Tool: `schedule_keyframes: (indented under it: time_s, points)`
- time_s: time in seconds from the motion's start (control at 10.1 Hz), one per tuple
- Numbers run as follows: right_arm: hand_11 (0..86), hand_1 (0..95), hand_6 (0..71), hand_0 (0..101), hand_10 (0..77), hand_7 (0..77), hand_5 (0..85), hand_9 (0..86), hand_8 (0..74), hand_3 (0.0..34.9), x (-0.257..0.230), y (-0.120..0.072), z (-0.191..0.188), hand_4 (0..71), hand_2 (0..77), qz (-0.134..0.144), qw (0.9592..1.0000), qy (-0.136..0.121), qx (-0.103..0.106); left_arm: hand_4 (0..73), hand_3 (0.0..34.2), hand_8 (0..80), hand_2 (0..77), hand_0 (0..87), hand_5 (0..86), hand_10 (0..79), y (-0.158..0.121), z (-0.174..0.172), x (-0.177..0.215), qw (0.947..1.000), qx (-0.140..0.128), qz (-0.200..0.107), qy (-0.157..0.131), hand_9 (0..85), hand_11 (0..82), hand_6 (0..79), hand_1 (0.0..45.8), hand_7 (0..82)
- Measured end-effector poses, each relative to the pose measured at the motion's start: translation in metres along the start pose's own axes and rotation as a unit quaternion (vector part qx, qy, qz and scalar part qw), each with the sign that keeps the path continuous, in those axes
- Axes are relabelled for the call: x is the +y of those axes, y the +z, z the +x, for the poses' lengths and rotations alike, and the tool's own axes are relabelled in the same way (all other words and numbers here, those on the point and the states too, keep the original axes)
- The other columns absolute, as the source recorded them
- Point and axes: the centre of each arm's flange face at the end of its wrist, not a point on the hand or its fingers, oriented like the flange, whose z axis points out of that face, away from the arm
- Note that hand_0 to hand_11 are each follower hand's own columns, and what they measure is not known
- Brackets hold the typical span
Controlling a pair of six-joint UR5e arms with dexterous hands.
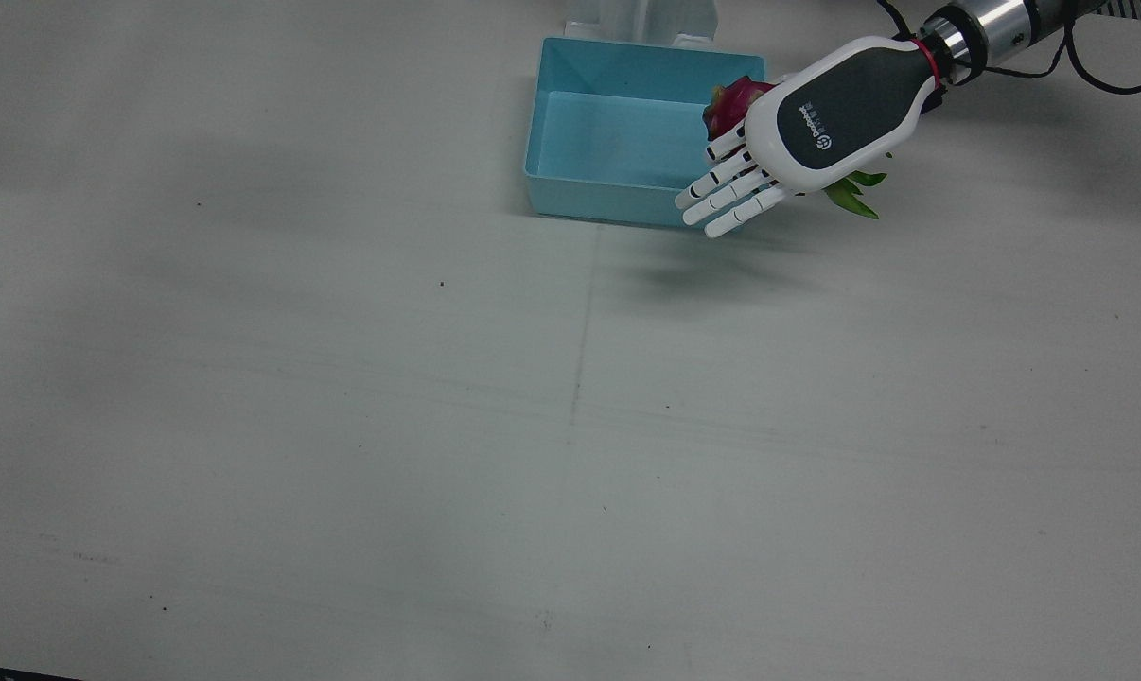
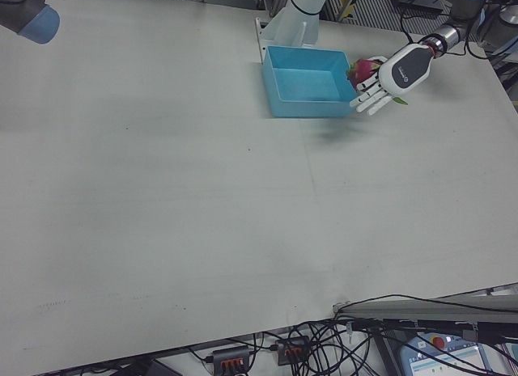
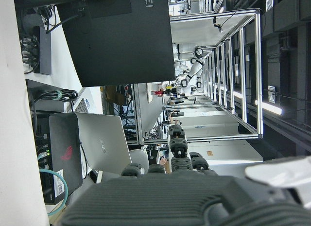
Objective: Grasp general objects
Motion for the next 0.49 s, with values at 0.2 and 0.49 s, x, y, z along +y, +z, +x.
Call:
schedule_keyframes:
  time_s: [0.2,0.49]
  points:
    - [0.5,8.2,0.0,0,0.0,0.0,0.5,0.5,0.0,0.0,0.0,0.0,0.0,0.0,1.6,0.0,1.0,0.0,0.0,18.0,0.0,13.1,33.3,55.4,55.6,1.1,0.005,0.012,0.012,0.9993,0.016,-0.015,-0.03,2.7,2.2,12.0,0.0,22.4]
    - [0.5,8.2,0.0,0,0.0,0.0,0.5,0.5,0.0,0.0,0.0,0.0,0.0,0.0,1.6,0.0,1.0,0.0,0.0,18.0,0.0,13.1,33.3,56.3,56.2,0.5,0.02,0.049,0.039,0.9974,0.037,-0.041,-0.048,2.7,1.6,12.0,0.0,24.0]
